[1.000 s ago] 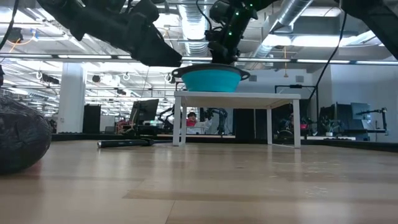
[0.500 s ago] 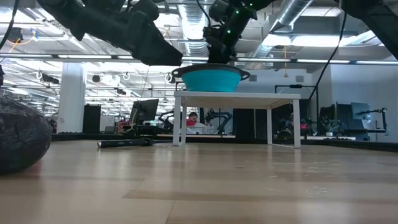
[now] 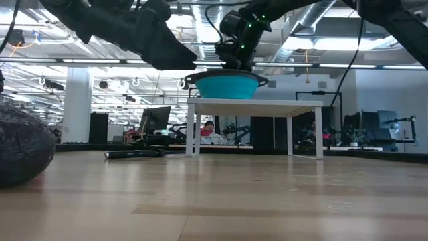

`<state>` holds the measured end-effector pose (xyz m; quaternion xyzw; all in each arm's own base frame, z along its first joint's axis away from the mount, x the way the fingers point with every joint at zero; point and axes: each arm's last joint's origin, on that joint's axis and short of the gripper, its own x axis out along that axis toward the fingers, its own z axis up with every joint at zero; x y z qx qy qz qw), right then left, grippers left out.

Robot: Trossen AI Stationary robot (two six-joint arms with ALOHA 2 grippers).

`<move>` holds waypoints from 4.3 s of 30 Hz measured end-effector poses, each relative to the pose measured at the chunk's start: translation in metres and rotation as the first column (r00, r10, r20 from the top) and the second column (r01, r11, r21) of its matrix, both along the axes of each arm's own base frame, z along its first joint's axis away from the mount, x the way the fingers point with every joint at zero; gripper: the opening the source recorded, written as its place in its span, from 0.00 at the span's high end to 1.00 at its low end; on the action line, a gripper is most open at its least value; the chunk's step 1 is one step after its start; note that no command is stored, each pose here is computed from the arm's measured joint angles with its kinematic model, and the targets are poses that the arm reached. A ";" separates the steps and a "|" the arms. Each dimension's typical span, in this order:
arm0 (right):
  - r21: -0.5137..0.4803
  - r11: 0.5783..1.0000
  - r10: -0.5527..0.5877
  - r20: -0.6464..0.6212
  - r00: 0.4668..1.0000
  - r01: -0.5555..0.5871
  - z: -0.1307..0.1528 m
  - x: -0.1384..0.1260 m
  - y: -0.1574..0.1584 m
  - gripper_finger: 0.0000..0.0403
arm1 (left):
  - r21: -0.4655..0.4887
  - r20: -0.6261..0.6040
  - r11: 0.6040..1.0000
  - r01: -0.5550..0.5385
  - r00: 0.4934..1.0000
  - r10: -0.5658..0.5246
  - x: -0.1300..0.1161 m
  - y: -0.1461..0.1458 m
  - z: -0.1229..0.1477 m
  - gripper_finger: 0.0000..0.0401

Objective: Pick & Place Fruit
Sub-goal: Put the red apple into the blue strainer bowl on the shelf, then put the black plum into the blue strainer bowl on the shelf

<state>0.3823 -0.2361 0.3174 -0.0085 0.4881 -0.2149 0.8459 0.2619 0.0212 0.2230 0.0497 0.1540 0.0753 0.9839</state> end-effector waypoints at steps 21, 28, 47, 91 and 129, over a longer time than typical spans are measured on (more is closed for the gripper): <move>-0.203 0.977 -0.072 -0.006 0.997 0.070 0.008 0.005 -0.005 0.13 | 0.000 -0.001 1.000 0.004 1.000 -0.004 0.000 -0.001 0.000 0.22; -0.229 0.971 -0.065 0.024 0.998 0.069 0.019 0.006 -0.003 0.17 | 0.000 -0.001 1.000 0.006 1.000 -0.006 0.000 -0.002 0.000 0.22; -0.198 0.980 0.038 0.055 0.998 -0.027 0.066 0.004 0.054 0.22 | -0.002 -0.043 1.000 -0.007 0.999 0.007 -0.013 -0.005 0.006 0.22; -0.131 0.990 0.133 0.782 0.608 -0.049 -0.146 -0.005 0.330 0.25 | -0.160 -0.893 0.780 -0.605 0.425 0.147 -0.093 -0.062 0.001 0.22; -0.161 0.983 0.180 0.756 0.630 -0.087 -0.153 -0.004 0.338 0.25 | -0.437 -0.886 0.163 -0.885 0.455 0.094 -0.140 -0.056 -0.076 0.32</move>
